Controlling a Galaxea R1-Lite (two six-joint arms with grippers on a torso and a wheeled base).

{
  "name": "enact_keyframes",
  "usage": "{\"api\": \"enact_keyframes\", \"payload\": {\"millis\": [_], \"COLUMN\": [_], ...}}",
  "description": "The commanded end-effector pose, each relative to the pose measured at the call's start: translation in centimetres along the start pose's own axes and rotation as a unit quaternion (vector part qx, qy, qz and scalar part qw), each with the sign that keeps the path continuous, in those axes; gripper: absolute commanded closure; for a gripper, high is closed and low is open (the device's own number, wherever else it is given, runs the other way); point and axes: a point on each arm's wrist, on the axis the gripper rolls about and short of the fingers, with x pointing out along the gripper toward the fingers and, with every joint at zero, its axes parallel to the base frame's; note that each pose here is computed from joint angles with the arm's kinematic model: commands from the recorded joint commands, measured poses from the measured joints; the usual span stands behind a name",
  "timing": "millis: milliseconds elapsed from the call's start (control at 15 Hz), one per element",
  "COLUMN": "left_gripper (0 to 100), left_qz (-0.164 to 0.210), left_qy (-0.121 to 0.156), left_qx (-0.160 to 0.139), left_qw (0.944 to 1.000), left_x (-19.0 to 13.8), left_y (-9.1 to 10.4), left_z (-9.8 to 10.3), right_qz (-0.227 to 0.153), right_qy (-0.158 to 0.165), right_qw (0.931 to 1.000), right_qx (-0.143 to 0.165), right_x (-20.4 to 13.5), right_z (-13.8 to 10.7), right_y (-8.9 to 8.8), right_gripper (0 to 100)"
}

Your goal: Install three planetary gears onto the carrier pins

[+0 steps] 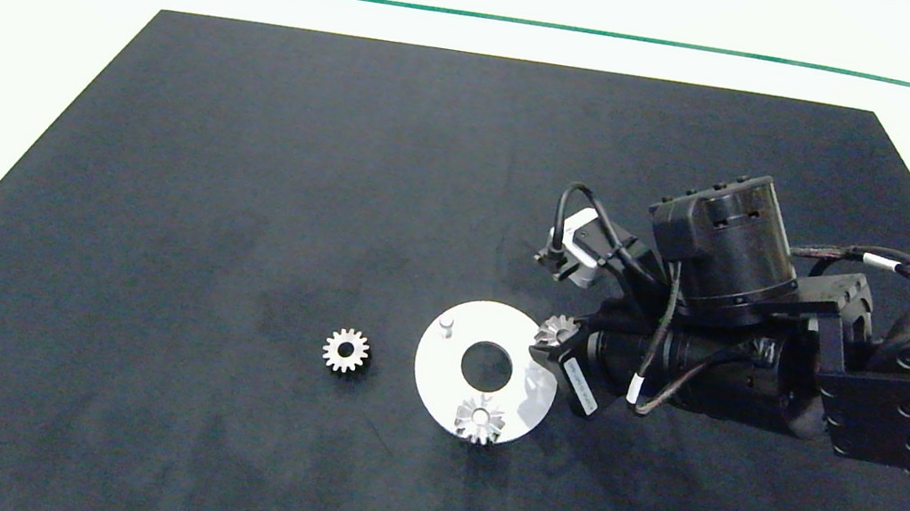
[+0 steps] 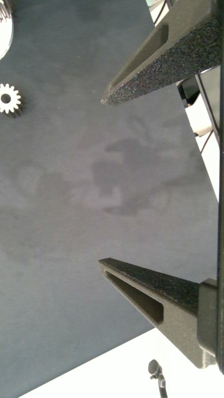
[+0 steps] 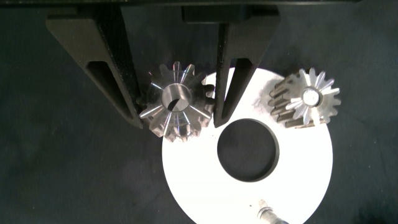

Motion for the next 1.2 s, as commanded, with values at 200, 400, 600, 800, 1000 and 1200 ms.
{"api": "enact_keyframes", "payload": {"millis": [200, 400, 600, 800, 1000, 1200], "left_gripper": [0, 0, 0, 0, 0, 0], "left_qz": [-0.001, 0.0, 0.0, 0.0, 0.0, 0.001], "left_qy": [0.004, 0.004, 0.003, 0.002, 0.002, 0.002], "left_qx": [0.001, 0.001, 0.001, 0.001, 0.001, 0.0], "left_qw": [1.0, 1.0, 1.0, 1.0, 1.0, 1.0], "left_x": [0.11, 0.07, 0.04, 0.0, 0.0, 0.0], "left_y": [-0.01, -0.02, -0.01, -0.01, -0.01, 0.0], "left_z": [-0.04, -0.05, -0.03, -0.04, -0.04, -0.05], "right_qz": [-0.002, -0.002, -0.001, -0.001, 0.001, 0.002], "right_qy": [-0.005, -0.007, -0.005, -0.003, -0.003, -0.001], "right_qw": [1.0, 1.0, 1.0, 1.0, 1.0, 1.0], "right_qx": [-0.001, 0.0, -0.001, -0.001, -0.001, -0.002], "right_x": [0.88, 0.95, 1.28, 1.52, 1.56, 1.56], "right_z": [0.08, 0.27, 0.3, 0.3, 0.32, 0.26], "right_y": [0.05, -0.03, 0.08, 0.07, 0.14, 0.21], "right_gripper": [99, 99, 99, 99, 99, 99]}}
